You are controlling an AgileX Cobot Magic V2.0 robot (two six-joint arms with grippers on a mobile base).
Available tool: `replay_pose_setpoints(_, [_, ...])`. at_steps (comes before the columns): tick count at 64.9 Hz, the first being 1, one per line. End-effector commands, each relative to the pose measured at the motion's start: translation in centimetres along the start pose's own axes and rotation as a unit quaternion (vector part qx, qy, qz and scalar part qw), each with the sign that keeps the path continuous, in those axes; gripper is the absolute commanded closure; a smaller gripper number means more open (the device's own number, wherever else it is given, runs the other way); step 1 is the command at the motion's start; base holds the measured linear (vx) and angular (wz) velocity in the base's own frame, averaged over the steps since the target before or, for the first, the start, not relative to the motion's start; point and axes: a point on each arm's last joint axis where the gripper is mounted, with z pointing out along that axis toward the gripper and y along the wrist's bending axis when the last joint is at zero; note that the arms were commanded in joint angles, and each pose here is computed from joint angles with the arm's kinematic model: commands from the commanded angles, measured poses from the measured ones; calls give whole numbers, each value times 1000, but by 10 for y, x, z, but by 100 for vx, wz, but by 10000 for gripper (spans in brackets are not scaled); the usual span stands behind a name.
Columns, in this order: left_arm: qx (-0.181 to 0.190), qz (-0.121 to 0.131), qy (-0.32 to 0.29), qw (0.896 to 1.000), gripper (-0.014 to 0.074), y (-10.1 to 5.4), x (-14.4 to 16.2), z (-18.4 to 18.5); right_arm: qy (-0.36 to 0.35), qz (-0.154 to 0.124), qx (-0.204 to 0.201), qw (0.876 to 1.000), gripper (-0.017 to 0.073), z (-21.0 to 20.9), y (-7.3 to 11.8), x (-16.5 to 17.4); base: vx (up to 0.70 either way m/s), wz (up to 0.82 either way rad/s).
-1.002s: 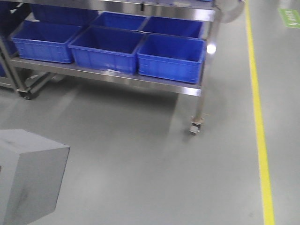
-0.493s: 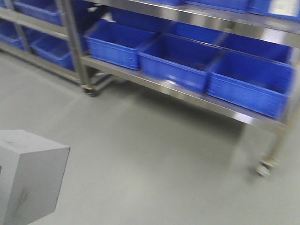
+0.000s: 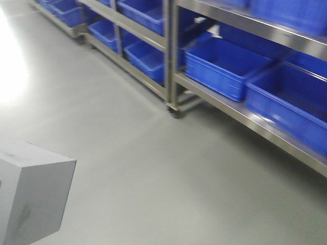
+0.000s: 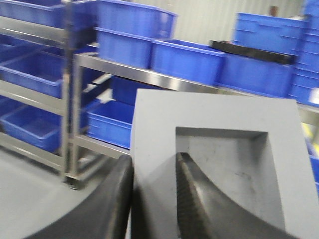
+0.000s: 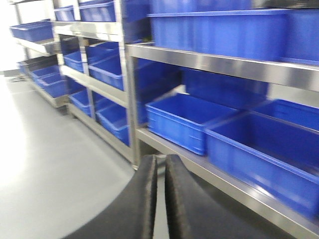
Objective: Sort gray base to blue bin
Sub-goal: 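Drive the base away from the table, turning toward the bin shelves, then drive down the aisle between the blue bin shelves carrying the block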
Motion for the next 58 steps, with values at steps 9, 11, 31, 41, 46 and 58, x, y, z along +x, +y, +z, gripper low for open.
replay_pose_setpoints(9, [11,-8,-63,998,587,-3,-19,-2,-47,-7,0,999,564,-1,0,-9,41,54])
replay_pose_setpoints(11, [11,-8,-63,998,587,-3,-19,-2,-47,-7,0,999,564,-1,0,-9,41,52])
replay_pose_setpoints(31, [11,-8,-63,998,587,-3,-19,-2,-47,-7,0,999,564,-1,0,-9,40,50])
replay_pose_setpoints(41, [11,-8,-63,998,587,-3,-19,-2,-47,-7,0,999,564,-1,0,-9,41,47])
replay_pose_setpoints(46, [11,-8,-63,998,587,-3,-19,-2,-47,-7,0,999,564,-1,0,-9,42,45])
replay_pose_setpoints(58, [11,-8,-63,998,587,-3,-19,-2,-47,-7,0,999,564,-1,0,-9,43,40])
